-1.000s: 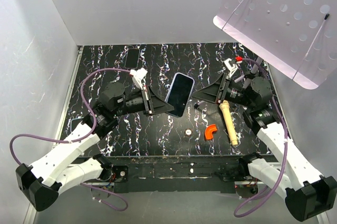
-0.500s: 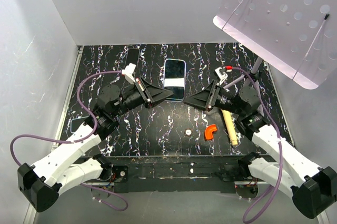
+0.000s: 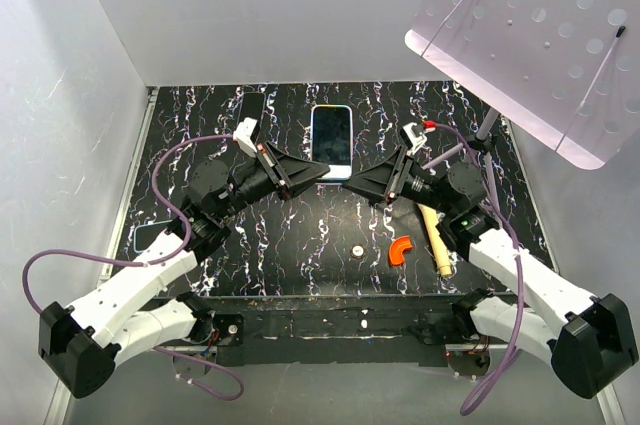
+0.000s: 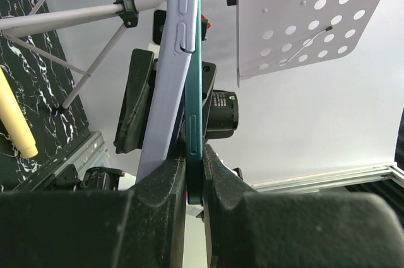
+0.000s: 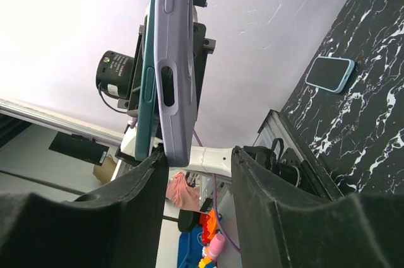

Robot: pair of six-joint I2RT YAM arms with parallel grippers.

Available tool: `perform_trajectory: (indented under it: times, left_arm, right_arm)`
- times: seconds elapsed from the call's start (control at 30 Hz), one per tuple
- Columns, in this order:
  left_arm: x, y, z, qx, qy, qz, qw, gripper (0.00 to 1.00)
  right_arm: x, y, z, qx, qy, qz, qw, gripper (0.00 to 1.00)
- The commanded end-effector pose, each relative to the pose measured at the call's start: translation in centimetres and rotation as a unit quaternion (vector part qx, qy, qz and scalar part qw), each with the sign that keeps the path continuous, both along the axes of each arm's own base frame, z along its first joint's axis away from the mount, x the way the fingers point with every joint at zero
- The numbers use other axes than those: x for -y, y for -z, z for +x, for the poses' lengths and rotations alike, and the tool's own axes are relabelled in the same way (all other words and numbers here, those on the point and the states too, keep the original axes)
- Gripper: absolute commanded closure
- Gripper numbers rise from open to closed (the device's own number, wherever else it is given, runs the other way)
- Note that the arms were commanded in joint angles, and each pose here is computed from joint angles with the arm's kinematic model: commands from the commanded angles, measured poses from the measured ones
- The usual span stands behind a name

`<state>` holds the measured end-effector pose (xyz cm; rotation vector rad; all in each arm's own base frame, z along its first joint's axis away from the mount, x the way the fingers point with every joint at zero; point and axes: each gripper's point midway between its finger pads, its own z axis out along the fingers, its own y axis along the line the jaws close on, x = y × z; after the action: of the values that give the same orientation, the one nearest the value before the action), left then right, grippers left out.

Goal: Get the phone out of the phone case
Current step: Remove the phone case from the phone.

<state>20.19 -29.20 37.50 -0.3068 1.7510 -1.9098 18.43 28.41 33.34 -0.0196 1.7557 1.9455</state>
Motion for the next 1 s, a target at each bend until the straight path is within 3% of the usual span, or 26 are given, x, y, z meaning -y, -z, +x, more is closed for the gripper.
perform_trajectory:
  times: [0.0,0.13,0.23,0.27,0.47,0.63,0.8,0.87,0.97]
  left_arm:
    - [-0.5,-3.0,-1.0,0.043,0.013,-0.046,0.998,1.00]
    - [-0.4,-2.8,-1.2,0.040,0.019,-0.044,0.998,1.00]
    - [-0.4,-2.5,-1.5,0.034,0.026,-0.046,0.998,1.00]
    - [-0.3,-2.3,-1.5,0.030,0.028,-0.046,0.998,1.00]
    - [0.2,-1.1,-2.3,0.000,0.063,-0.043,0.997,1.00]
    - [0.0,-0.1,-2.8,-0.020,0.073,-0.045,0.996,1.00]
    - [-0.3,0.2,-3.2,-0.008,0.066,-0.025,0.997,1.00]
    - [-0.7,0.5,-3.1,0.018,0.047,0.018,0.999,1.00]
    - [-2.5,2.6,-2.3,0.070,-0.009,0.156,0.985,1.00]
  right_arm:
    - [-0.5,-2.9,0.4,0.038,0.001,0.033,0.999,0.52]
    - [-1.1,-3.4,1.2,0.047,-0.002,0.041,0.998,0.71]
    - [-1.5,-3.4,1.8,0.055,-0.001,0.039,0.998,0.95]
    - [-1.6,-3.1,2.0,0.059,0.000,0.033,0.998,0.99]
    - [-1.1,1.1,6.3,0.065,0.111,-0.102,0.986,0.99]
    - [0.7,4.6,10.0,0.062,0.206,-0.228,0.950,0.99]
    - [3.0,9.5,13.2,0.012,0.263,-0.358,0.896,0.99]
    - [3.4,10.8,13.5,0.010,0.258,-0.397,0.881,0.99]
    - [3.4,11.9,12.7,0.011,0.232,-0.418,0.878,0.99]
